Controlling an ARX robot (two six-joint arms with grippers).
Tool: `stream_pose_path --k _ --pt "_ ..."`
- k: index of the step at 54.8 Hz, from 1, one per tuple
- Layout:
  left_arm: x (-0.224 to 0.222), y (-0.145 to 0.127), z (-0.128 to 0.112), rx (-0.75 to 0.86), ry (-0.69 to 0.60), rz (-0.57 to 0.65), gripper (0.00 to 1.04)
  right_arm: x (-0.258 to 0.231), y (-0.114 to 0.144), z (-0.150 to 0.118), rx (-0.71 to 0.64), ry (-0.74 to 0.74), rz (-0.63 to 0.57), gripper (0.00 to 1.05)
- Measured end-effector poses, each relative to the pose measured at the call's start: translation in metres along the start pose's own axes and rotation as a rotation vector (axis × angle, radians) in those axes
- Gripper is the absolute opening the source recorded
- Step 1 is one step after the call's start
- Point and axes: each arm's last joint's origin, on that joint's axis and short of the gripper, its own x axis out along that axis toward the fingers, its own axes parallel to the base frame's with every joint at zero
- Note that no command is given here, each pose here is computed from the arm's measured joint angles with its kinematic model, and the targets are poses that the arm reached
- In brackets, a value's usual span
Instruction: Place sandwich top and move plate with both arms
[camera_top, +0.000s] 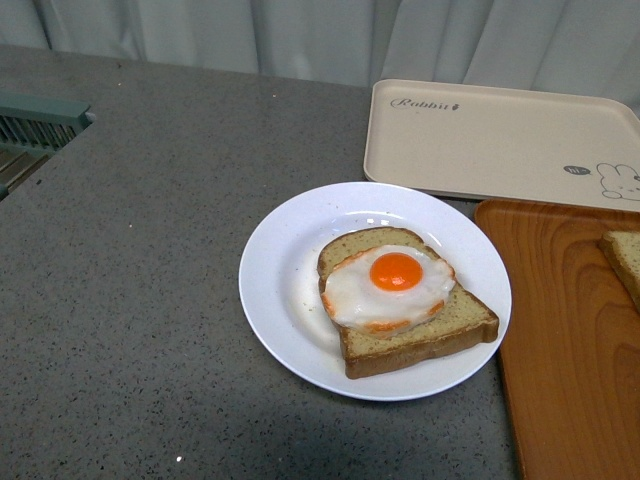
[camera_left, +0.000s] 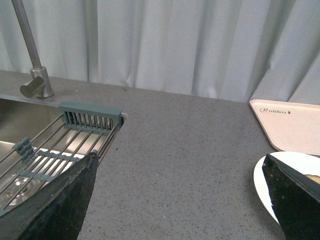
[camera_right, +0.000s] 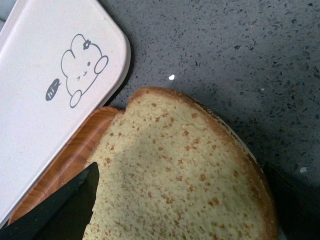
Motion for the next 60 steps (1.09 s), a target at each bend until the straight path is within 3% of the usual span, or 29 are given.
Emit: stream_pose_path --k 24,33,44,53,60 --pt "0.000 0.000 0.000 0.000 0.000 0.000 0.98 0.008 -0.005 -0.002 -0.049 -0.033 -0.100 0.95" --pt "0.000 0.000 0.000 0.000 0.000 0.000 0.98 0.010 -0.007 -0.003 -0.043 -0.041 -0.116 0.72" --pt "0.000 0.000 0.000 0.000 0.000 0.000 0.98 0.011 -0.004 -0.002 0.002 -0.055 -0.072 0.29" --pt "0.000 0.000 0.000 0.000 0.000 0.000 0.98 0.008 0.007 -0.001 0.022 -0.044 -0.010 0.01" --pt "0.000 0.000 0.000 0.000 0.000 0.000 0.98 0.001 0.025 0.007 0.059 -0.053 0.082 0.01"
